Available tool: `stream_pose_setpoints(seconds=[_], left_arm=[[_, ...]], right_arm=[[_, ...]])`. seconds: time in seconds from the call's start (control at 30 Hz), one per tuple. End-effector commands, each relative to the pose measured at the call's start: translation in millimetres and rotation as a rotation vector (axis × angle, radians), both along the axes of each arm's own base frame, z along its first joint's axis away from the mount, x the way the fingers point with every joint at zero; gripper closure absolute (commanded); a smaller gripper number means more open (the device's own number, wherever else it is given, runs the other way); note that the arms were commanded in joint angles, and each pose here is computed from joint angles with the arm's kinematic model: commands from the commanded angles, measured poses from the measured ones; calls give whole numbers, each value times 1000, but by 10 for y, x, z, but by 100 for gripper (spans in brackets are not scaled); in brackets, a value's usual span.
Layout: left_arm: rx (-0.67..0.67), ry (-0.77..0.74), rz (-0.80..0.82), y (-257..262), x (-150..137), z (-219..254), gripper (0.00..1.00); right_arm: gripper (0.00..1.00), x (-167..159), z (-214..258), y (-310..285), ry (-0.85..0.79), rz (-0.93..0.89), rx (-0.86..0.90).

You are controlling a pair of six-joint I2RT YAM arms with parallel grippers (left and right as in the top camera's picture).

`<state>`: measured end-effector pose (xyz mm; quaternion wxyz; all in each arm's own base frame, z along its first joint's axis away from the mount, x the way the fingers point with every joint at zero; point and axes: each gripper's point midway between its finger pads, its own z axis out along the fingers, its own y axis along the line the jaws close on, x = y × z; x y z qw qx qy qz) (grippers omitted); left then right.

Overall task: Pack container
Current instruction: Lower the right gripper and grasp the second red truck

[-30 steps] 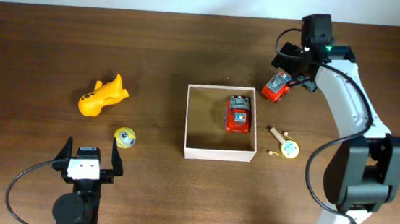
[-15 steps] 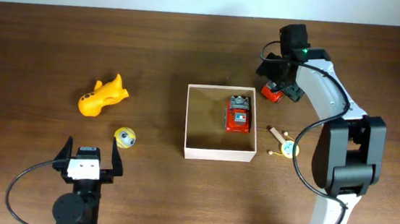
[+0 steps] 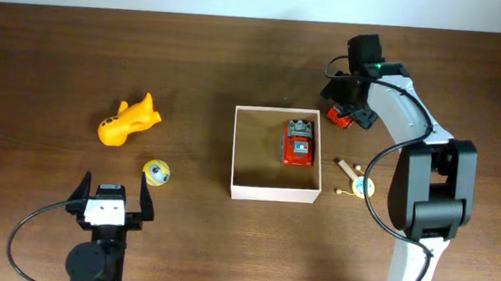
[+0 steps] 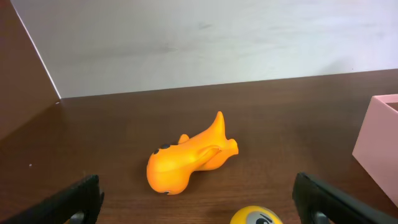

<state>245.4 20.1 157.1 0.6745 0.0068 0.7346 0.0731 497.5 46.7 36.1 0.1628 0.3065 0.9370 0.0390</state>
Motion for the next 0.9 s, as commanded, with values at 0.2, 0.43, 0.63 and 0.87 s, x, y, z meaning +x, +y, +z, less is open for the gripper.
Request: stream_pose_setpoints(seconds=[0.2, 0.43, 0.63, 0.87], left_arm=[[9, -3, -3, 1, -3, 0, 1], [9, -3, -3, 1, -3, 1, 1], [9, -2, -3, 1, -3, -1, 1], [9, -3, -3, 1, -3, 0, 1]], right_arm=[[19, 53, -21, -71, -10, -7, -45], [19, -44, -46, -220, 35, 10, -106], [19, -102, -65, -414, 69, 47, -141], [19, -110, -67, -508, 91, 205, -194]])
